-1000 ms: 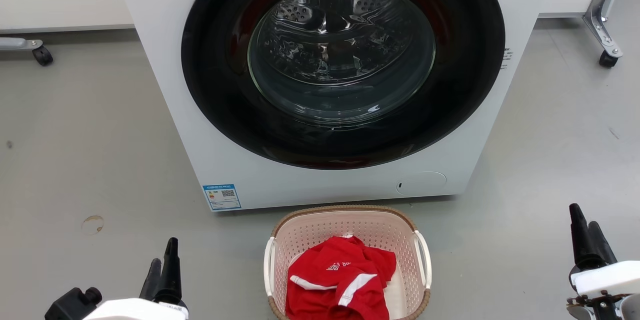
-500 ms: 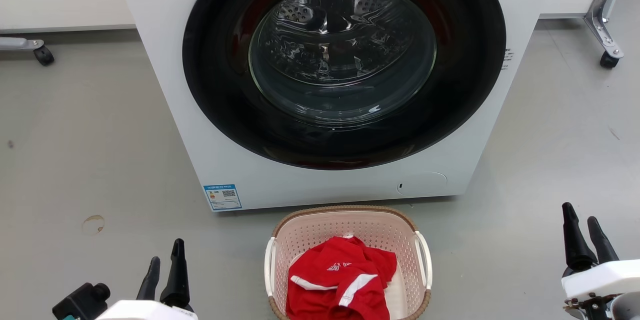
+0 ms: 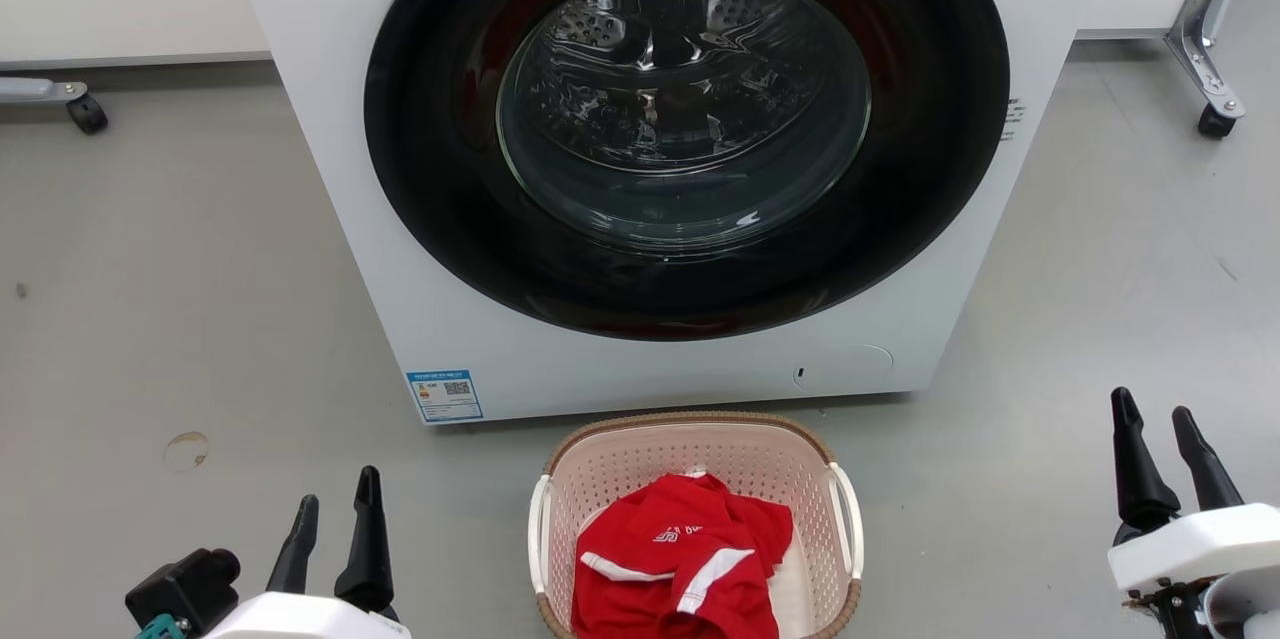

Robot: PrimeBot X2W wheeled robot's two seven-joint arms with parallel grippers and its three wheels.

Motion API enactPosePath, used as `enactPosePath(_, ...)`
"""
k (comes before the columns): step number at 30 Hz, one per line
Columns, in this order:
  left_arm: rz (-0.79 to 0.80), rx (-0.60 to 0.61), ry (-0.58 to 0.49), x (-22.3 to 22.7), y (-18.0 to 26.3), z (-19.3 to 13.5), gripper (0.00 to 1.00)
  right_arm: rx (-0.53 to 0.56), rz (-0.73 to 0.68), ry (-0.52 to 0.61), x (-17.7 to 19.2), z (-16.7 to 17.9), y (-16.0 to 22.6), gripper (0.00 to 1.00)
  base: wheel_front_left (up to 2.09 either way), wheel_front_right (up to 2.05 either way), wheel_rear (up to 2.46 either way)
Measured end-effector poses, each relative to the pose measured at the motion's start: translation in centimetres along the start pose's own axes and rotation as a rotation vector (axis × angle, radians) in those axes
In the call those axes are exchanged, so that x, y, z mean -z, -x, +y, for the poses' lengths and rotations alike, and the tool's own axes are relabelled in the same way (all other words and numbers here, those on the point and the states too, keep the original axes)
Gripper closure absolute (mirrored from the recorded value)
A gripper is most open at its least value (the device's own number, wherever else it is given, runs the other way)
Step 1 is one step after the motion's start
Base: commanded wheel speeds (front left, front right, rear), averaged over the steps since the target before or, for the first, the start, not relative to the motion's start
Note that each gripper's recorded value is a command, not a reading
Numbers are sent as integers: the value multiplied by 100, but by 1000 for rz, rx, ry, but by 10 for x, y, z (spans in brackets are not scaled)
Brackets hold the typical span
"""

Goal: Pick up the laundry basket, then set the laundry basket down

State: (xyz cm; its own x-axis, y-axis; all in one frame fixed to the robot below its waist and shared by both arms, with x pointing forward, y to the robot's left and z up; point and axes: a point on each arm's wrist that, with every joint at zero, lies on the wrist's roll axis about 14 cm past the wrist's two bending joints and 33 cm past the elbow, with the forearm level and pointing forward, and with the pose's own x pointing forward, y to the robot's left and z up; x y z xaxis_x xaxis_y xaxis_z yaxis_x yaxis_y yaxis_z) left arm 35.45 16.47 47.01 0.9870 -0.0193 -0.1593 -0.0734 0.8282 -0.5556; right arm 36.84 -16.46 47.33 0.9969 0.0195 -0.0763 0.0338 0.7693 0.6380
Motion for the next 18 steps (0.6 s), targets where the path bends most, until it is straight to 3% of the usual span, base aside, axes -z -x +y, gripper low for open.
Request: enactPosePath(18, -47, 38, -193, -5, 5, -11, 0, -59, -16, 191, 0, 12, 0, 0, 0, 0, 0)
